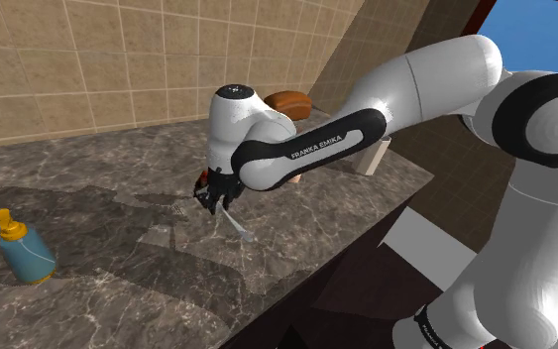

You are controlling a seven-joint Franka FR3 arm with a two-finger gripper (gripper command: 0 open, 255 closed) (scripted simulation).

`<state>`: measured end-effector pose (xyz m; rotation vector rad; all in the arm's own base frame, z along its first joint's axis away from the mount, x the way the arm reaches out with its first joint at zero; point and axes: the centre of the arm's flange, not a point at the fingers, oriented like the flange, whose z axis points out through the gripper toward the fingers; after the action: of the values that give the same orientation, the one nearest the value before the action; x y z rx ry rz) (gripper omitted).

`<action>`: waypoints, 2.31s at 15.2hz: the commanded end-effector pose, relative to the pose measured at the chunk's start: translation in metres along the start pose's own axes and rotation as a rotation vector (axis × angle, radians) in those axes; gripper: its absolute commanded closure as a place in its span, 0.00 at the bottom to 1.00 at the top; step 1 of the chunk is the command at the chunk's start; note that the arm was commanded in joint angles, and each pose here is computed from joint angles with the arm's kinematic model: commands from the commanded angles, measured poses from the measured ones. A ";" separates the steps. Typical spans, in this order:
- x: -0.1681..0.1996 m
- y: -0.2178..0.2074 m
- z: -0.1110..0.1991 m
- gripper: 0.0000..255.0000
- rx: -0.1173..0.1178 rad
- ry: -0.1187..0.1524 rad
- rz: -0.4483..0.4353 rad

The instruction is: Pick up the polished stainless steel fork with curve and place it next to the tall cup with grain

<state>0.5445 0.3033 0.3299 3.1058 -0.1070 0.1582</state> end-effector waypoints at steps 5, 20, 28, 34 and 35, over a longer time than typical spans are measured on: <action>0.003 0.000 -0.032 1.00 0.000 0.000 0.000; 0.011 0.003 -0.111 1.00 0.000 0.000 0.000; 0.015 0.004 -0.153 1.00 0.000 0.000 0.000; 0.018 0.004 -0.182 1.00 0.000 0.000 0.000; 0.020 0.018 -0.182 1.00 0.000 0.000 0.000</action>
<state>0.5445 0.2983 0.5108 3.1057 -0.1072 0.1581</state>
